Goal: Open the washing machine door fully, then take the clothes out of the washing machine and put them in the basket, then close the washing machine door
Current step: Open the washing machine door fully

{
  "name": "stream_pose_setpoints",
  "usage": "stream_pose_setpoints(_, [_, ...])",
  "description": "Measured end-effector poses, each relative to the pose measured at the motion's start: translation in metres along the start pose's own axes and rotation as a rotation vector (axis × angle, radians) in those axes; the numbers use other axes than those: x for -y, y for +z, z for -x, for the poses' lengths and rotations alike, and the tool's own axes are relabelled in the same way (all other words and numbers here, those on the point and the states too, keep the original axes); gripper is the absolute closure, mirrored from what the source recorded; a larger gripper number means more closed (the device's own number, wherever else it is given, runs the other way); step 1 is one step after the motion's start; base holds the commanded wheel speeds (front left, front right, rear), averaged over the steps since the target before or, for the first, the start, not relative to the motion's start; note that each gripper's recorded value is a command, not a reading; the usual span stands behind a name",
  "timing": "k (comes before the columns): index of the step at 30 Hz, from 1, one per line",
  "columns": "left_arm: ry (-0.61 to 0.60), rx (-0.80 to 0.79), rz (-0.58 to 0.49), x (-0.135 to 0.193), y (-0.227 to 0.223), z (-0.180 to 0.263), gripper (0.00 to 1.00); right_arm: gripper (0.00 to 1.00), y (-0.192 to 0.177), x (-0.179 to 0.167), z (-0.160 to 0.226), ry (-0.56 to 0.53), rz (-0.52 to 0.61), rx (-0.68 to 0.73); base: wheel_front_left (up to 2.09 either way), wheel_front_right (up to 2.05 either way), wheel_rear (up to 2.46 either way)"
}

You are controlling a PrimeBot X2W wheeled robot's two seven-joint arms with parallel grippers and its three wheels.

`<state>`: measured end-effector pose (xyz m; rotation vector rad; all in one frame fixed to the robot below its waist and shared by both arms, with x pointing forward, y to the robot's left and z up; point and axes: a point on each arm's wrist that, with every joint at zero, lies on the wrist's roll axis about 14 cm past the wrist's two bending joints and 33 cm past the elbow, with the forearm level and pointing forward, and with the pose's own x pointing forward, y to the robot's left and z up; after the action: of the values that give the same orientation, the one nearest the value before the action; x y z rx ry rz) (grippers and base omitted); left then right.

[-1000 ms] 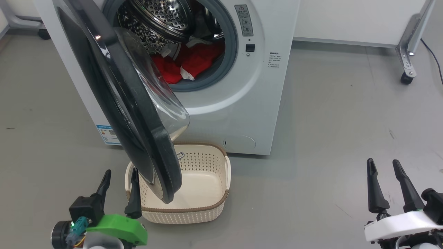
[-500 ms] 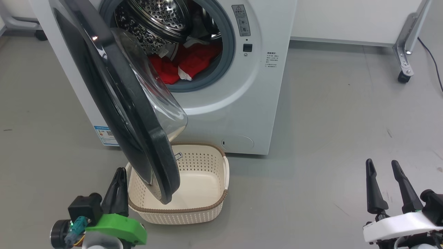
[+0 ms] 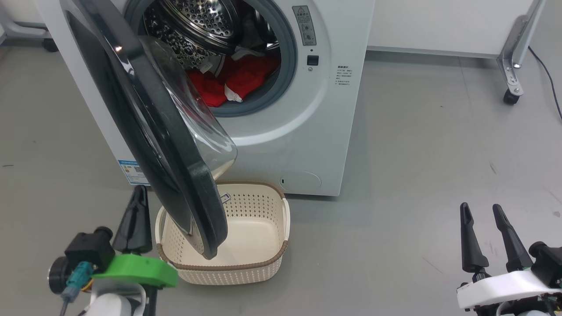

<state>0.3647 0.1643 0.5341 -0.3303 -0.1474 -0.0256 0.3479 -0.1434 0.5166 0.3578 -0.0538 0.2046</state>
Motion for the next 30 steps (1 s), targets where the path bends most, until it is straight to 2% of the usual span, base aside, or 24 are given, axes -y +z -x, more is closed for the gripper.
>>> stream_pose_setpoints(5, [-0.013, 0.148, 0.000, 0.003, 0.048, -0.018, 1.00, 0.00, 0.000, 0.000, 0.000, -0.002, 0.003, 0.002, 0.00, 0.00, 0.00])
stream_pose_setpoints(8, [-0.063, 0.257, 0.000, 0.015, 0.086, -0.029, 1.00, 0.00, 0.000, 0.000, 0.001, -0.006, 0.002, 0.006, 0.00, 0.00, 0.00])
stream_pose_setpoints(14, [-0.136, 0.376, 0.007, 0.037, 0.126, -0.040, 1.00, 0.00, 0.000, -0.001, 0.003, -0.006, -0.003, 0.010, 0.00, 0.00, 0.00])
stream_pose_setpoints(21, [-0.225, 0.397, 0.000, 0.065, 0.134, -0.045, 1.00, 0.00, 0.002, -0.004, 0.006, 0.001, -0.012, 0.020, 0.00, 0.00, 0.00])
stream_pose_setpoints(24, [-0.293, 0.369, 0.000, 0.087, 0.131, -0.048, 1.00, 0.00, 0.003, 0.000, 0.010, -0.009, -0.006, 0.024, 0.00, 0.00, 0.00])
stream_pose_setpoints(30, [-0.362, 0.302, -0.002, 0.110, 0.117, -0.049, 1.00, 0.00, 0.004, 0.004, 0.015, -0.027, -0.007, 0.030, 0.00, 0.00, 0.00])
